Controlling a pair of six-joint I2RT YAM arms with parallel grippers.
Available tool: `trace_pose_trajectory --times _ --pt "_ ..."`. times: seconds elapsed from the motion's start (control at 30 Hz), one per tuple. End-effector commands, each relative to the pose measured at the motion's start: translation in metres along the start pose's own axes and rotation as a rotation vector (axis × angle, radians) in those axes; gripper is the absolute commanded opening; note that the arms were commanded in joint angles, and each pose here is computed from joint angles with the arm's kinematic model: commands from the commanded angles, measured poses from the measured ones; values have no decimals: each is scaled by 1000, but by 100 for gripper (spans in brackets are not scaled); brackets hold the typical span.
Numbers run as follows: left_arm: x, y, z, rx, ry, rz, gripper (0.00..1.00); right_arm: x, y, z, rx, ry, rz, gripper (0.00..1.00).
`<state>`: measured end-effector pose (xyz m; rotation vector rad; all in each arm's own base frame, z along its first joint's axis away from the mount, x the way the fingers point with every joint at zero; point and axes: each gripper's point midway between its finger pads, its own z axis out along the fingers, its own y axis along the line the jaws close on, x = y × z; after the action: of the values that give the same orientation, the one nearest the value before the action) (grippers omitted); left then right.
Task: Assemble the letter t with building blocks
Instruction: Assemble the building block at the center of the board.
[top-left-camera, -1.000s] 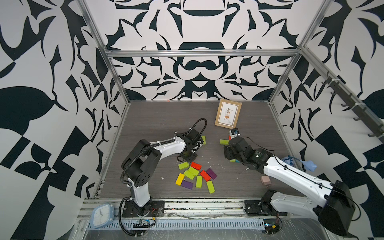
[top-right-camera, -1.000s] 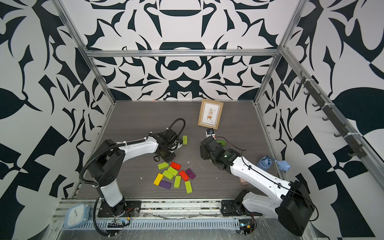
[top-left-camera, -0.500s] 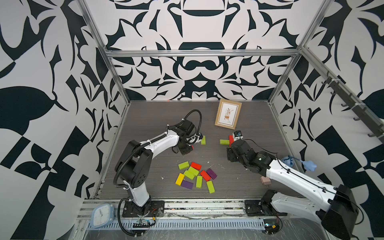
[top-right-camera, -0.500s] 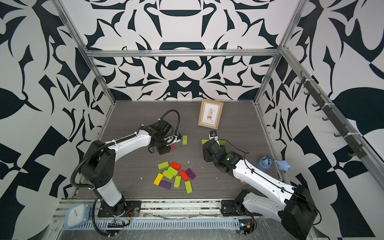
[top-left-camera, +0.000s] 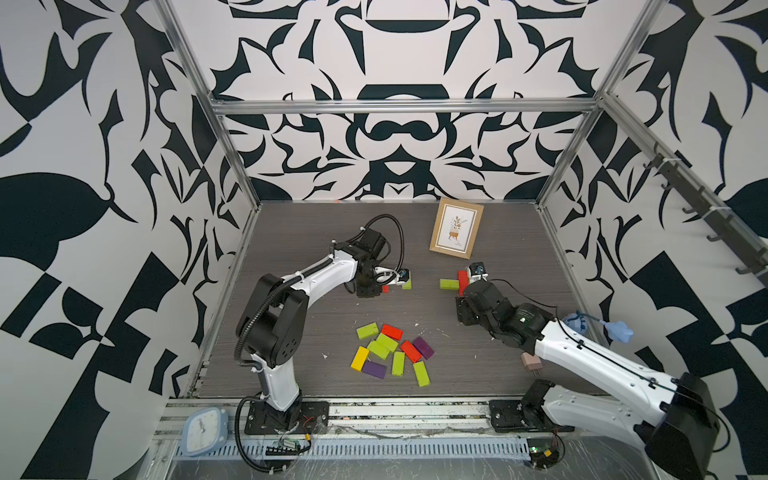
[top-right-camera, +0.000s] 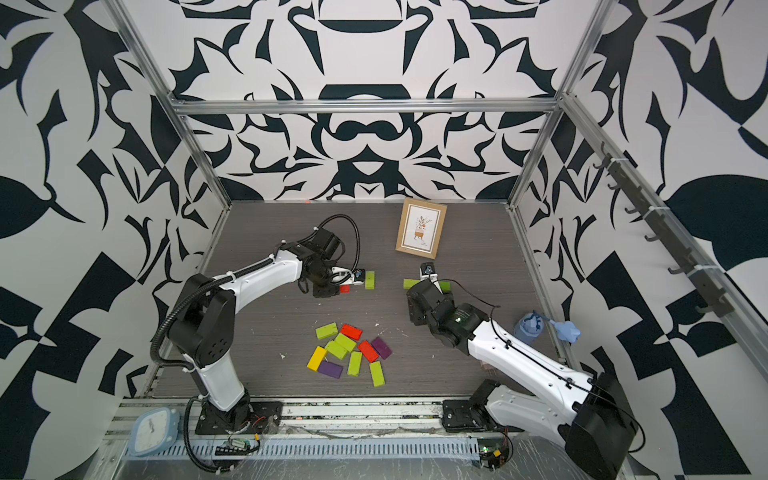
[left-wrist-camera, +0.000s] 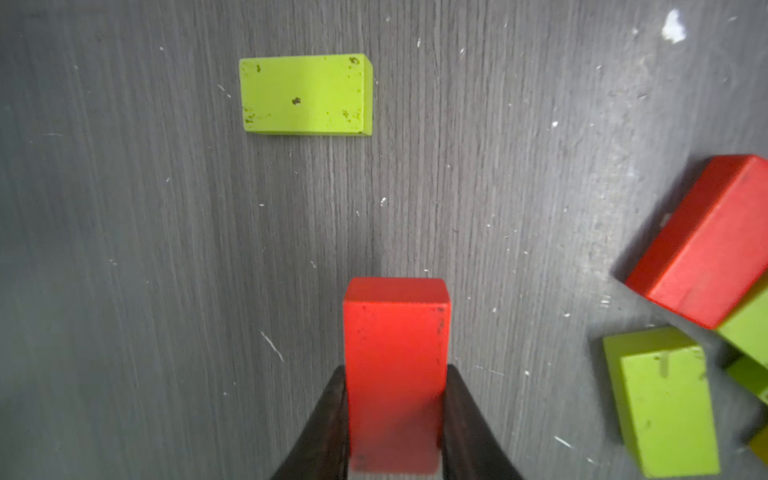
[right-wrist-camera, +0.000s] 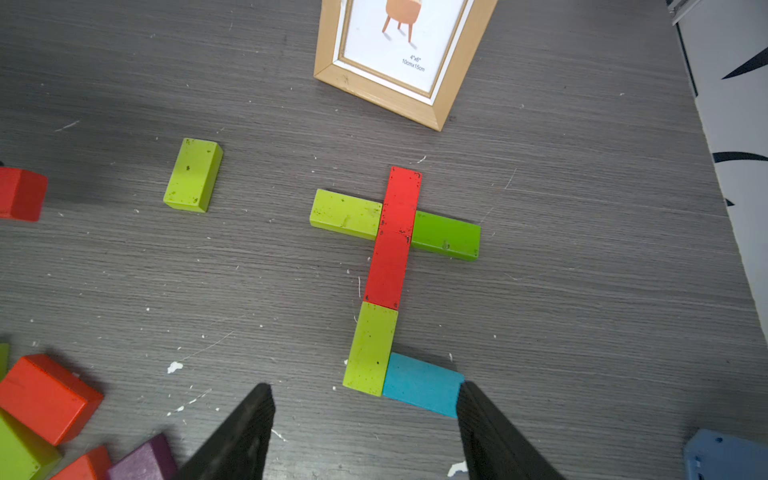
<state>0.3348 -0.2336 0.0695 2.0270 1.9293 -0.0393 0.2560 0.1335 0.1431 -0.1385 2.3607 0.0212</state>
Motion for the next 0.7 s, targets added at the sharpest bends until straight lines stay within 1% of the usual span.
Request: trace_pose_trajectory --times 0.0,0.07,0.17,0.33,0.57,0.67 --pt "-2 3 8 37 -17 92 10 -5 -9 -7 29 -27 -4 73" --pt "-3 5 13 26 -21 129 11 -4 -9 -9 27 -26 -13 74" --pt "-4 8 19 36 -24 143 10 -3 -13 -11 35 -22 -23 74" --pt "-6 17 29 59 0 124 11 1 -17 -14 43 -22 -25 75" --pt "-9 19 42 98 2 100 11 8 -24 -18 49 -26 -21 75" --pt "-10 18 46 113 2 85 13 10 -25 -19 47 -24 -20 75"
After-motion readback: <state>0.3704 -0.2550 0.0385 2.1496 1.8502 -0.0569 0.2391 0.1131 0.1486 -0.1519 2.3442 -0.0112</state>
